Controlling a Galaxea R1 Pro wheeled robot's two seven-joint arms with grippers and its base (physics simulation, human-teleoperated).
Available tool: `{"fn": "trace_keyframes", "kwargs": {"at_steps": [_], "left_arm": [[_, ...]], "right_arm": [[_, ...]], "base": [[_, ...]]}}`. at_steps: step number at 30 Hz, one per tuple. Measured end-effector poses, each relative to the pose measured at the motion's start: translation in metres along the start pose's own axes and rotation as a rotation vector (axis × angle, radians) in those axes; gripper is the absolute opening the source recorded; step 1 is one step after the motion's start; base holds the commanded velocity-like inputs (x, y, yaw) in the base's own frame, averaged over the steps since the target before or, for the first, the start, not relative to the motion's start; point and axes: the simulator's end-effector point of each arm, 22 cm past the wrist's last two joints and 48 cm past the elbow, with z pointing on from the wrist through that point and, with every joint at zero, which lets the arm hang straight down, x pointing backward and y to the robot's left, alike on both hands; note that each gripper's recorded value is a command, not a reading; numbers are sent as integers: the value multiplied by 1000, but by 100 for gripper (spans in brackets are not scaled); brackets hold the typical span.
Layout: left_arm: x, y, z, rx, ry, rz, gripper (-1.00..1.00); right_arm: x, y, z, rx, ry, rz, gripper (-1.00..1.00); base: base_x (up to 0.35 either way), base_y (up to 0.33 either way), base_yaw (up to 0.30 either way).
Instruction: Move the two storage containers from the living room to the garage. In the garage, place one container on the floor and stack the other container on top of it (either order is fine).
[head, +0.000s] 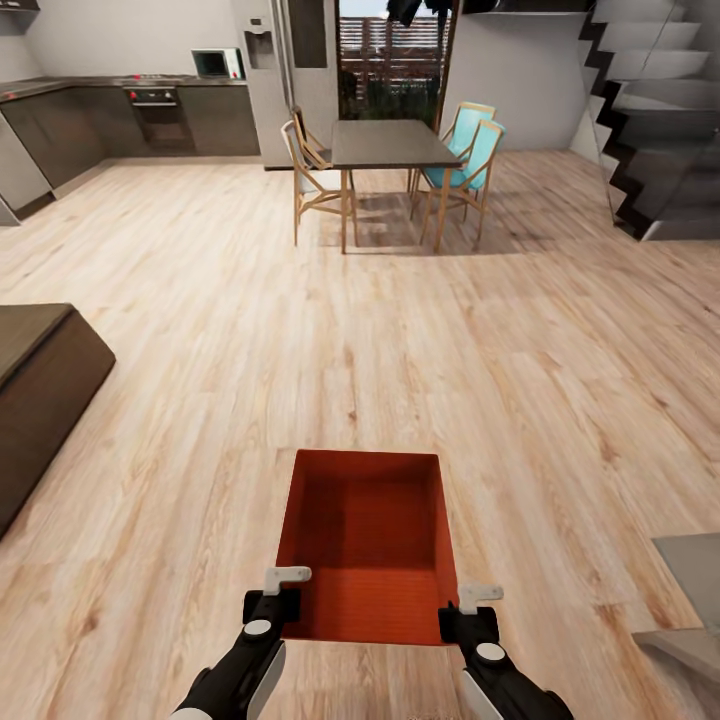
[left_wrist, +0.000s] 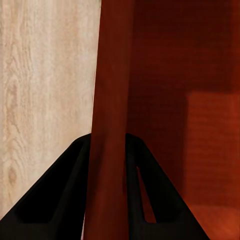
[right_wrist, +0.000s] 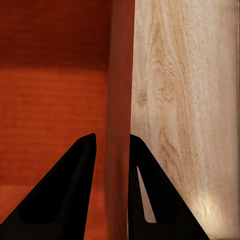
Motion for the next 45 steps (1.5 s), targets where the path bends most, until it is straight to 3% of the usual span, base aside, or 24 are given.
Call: {"fn": "trace_keyframes", "kwargs": {"at_steps": [24,45], "left_arm": [[1,1,0,1,4,-3,-100],[3,2,0,0,9,-4,-100]], "right_arm": [[1,1,0,1,4,-2,-100],[1,2,-1,0,9,-4,-100]], "base": [[1,0,-193],[314,0,-1]]}}
